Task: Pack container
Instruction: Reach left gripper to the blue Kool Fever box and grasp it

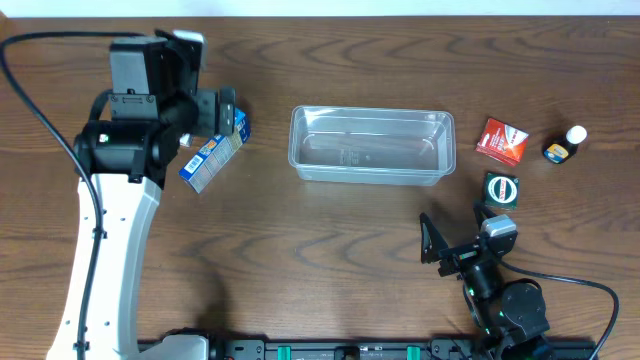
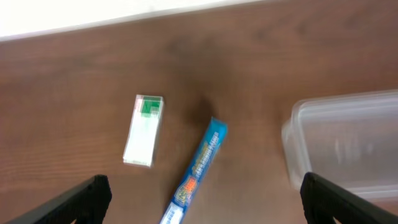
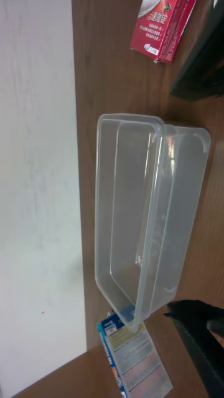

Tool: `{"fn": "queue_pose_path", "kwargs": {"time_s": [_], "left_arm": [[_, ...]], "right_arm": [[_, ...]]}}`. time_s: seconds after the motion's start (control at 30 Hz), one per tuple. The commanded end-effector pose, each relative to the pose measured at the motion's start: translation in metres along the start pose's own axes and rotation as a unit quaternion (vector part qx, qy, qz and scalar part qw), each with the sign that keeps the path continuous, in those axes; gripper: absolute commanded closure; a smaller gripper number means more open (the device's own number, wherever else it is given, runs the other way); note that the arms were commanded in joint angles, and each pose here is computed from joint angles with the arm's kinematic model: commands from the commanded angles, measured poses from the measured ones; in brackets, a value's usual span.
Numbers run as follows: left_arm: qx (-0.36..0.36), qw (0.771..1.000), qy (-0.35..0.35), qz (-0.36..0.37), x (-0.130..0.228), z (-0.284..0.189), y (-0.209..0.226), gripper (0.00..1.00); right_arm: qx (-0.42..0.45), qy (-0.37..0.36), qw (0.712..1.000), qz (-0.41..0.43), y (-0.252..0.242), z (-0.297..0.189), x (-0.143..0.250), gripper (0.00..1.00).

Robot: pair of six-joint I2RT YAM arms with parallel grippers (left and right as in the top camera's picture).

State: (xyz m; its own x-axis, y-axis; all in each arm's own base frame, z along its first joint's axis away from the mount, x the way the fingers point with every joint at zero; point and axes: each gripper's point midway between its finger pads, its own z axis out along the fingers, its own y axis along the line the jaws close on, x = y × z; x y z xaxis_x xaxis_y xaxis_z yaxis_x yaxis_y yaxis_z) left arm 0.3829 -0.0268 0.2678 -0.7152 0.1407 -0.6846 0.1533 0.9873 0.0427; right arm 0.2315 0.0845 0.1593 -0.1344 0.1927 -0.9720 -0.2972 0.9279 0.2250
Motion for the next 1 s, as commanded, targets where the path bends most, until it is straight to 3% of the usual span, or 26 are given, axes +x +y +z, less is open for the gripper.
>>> {"fn": "queue_pose_path", "kwargs": {"time_s": [0.0,0.17,0.27,0.43,0.57,0.77,0.97], "left_arm": [[-0.014,0.997,0.067,0.024,0.034,0.018,0.006,0.02],[-0.011,0.991,0.133,0.024,0.069,0.043,0.006,0.01],[-0.010,0.986,0.162,0.026,0.081,0.060,0.006,0.11],[-0.002,0.977,0.210,0.029,0.102,0.092,0.005,0.16],[0.007,0.970,0.237,0.050,0.115,0.108,0.005,0.34],[-0.009,0.965,0.248,0.084,0.121,0.120,0.013,0.53],[-0.051,0.968,0.228,0.095,0.109,0.127,0.028,0.53]], "right_arm": [[-0.003,0.002,1.000,-0.006,0.002,0.000,0.002,0.01],[-0.003,0.002,1.000,-0.006,0.002,0.000,0.002,0.01],[-0.003,0.002,1.000,-0.006,0.002,0.000,0.002,0.01],[-0.003,0.002,1.000,-0.006,0.002,0.000,0.002,0.01],[-0.003,0.002,1.000,-0.006,0.002,0.000,0.002,0.01],[-0.003,0.002,1.000,-0.006,0.002,0.000,0.002,0.01],[-0.003,0.002,1.000,-0.006,0.002,0.000,0.002,0.01]]}}
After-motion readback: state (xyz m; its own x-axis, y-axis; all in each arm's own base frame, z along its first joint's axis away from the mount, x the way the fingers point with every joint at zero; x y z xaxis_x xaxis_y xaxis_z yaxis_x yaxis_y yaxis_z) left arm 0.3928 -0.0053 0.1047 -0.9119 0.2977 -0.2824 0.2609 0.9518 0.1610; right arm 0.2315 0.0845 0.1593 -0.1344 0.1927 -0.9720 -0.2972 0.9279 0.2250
